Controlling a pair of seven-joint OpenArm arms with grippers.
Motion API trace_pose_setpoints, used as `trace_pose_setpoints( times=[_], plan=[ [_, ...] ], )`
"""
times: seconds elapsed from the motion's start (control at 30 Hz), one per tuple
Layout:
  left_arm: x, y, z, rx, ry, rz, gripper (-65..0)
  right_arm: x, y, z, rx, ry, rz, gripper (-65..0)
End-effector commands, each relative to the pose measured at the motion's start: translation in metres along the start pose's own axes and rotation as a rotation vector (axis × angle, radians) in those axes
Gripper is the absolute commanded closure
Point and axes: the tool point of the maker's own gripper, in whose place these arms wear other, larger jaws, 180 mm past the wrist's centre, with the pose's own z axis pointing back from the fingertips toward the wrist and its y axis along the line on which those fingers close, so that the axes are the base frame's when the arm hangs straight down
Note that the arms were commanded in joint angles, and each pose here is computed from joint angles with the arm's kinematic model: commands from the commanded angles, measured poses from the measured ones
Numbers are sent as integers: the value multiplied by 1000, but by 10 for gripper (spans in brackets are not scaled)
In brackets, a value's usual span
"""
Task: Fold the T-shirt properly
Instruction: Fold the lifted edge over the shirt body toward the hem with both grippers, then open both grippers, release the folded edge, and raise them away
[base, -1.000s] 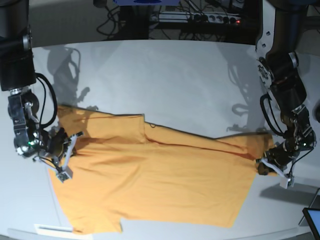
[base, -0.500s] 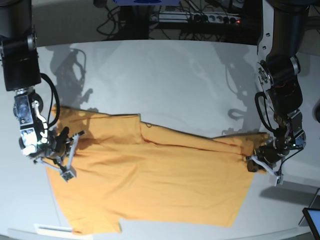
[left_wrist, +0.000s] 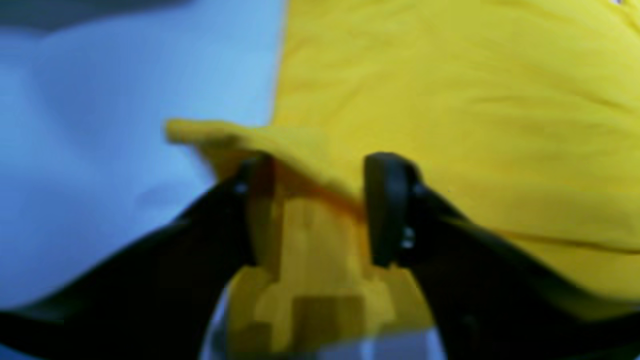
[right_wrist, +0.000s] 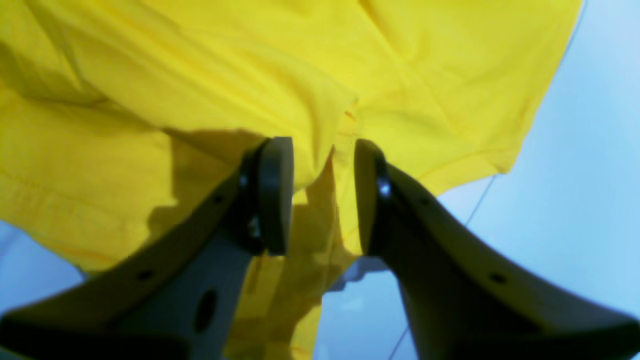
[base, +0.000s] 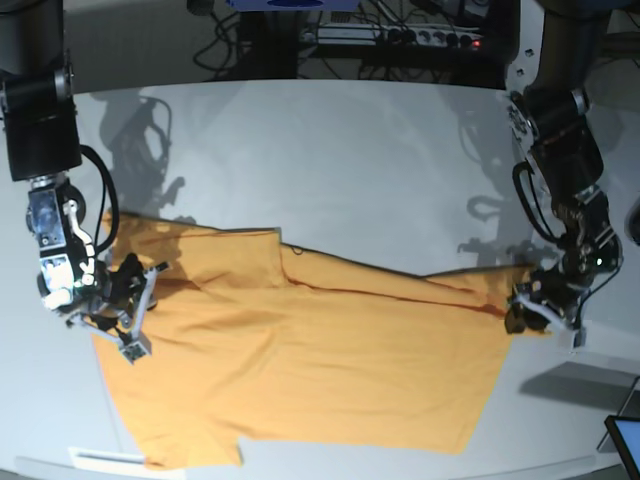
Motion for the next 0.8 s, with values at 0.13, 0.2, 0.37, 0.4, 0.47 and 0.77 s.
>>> trace_pose_setpoints(
  times=[0.13, 0.2, 0.37, 0.4, 0.47, 0.77],
  plan=[
    [32, -1, 8, -2, -96, -38, -395, 24, -7, 7, -18, -73, -2, -209],
    [34, -2, 8, -3, -100, -41, -437, 25, -5, 6, -14, -76, -3, -209],
    [35, -2, 9, -2, -105, -41, -600, 32, -4, 6, -12, -103, -4, -209],
    [35, -2, 9, -2, -105, -41, -625, 33, -4, 7, -13, -112, -3, -209],
    [36, -3, 8, -5, -107, -46, -650, 34, -5, 7, -15, -125, -2, -209],
    [29, -51, -14, -109, -62, -170, -650, 40, -7, 8, -20, -147, 2, -209]
  ],
)
